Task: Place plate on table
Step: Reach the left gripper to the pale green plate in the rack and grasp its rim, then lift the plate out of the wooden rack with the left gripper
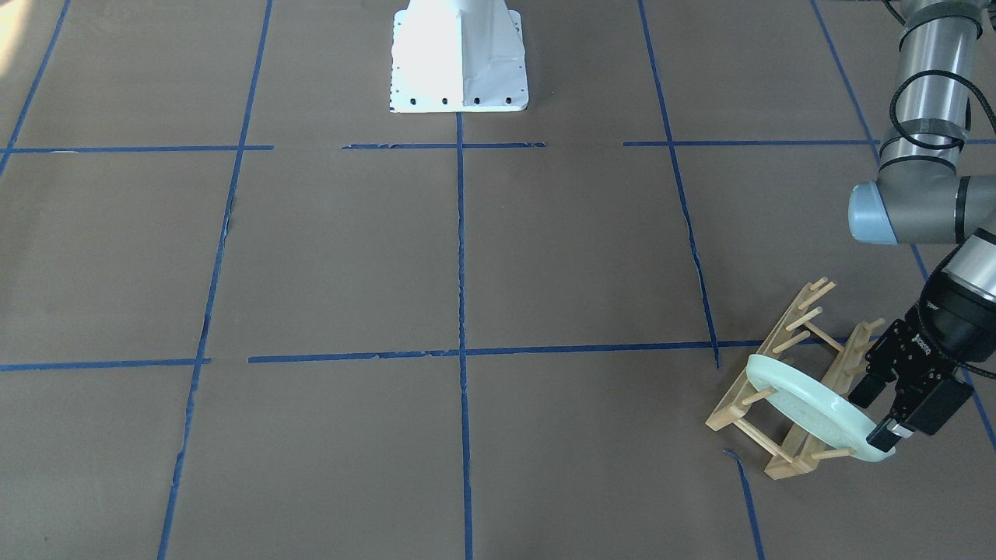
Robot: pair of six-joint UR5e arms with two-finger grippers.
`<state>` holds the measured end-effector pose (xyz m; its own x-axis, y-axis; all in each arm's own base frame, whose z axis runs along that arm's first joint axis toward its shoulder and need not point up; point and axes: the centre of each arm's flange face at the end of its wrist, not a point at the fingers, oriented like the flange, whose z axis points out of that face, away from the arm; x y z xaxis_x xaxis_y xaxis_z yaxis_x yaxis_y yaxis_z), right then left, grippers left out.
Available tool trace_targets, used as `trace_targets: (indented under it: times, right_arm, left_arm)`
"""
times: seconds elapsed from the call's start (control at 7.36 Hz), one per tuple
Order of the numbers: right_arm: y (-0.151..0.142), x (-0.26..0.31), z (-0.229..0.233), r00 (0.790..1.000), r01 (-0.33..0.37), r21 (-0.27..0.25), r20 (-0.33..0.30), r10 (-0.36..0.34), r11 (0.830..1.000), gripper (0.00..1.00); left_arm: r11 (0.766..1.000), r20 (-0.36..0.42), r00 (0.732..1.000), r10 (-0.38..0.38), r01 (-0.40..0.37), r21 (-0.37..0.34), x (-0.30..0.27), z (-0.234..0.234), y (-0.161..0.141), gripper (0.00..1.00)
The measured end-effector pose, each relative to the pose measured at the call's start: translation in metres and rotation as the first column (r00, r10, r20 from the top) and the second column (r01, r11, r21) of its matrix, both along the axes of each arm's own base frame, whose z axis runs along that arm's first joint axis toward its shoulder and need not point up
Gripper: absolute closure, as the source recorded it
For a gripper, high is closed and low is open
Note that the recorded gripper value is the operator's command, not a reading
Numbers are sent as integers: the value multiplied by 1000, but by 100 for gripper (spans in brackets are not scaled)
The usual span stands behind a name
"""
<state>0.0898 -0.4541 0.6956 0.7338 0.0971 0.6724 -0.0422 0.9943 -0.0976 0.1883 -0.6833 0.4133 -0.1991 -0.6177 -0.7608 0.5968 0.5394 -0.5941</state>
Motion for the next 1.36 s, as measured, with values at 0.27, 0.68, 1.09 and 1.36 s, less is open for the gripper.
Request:
trace_targets:
  times: [0.27,0.68,1.09,1.36]
  right_arm:
    - [0,0,0,1000,0,0,0,0,1000,0]
    - [0,0,0,1000,0,0,0,0,1000,0]
    - [0,0,0,1000,0,0,0,0,1000,0]
    - [0,0,0,1000,0,0,0,0,1000,0]
  left_arm:
    - [1000,-4,1000,1,-1,7,1,-2,0,100]
    - [999,-23,1000,-13,14,35,-19,-19,1,100]
    - [999,-115,993,-5,11,44,-93,-75,-1,100]
    - [999,-135,990,46,-42,30,-104,-139,-2,100]
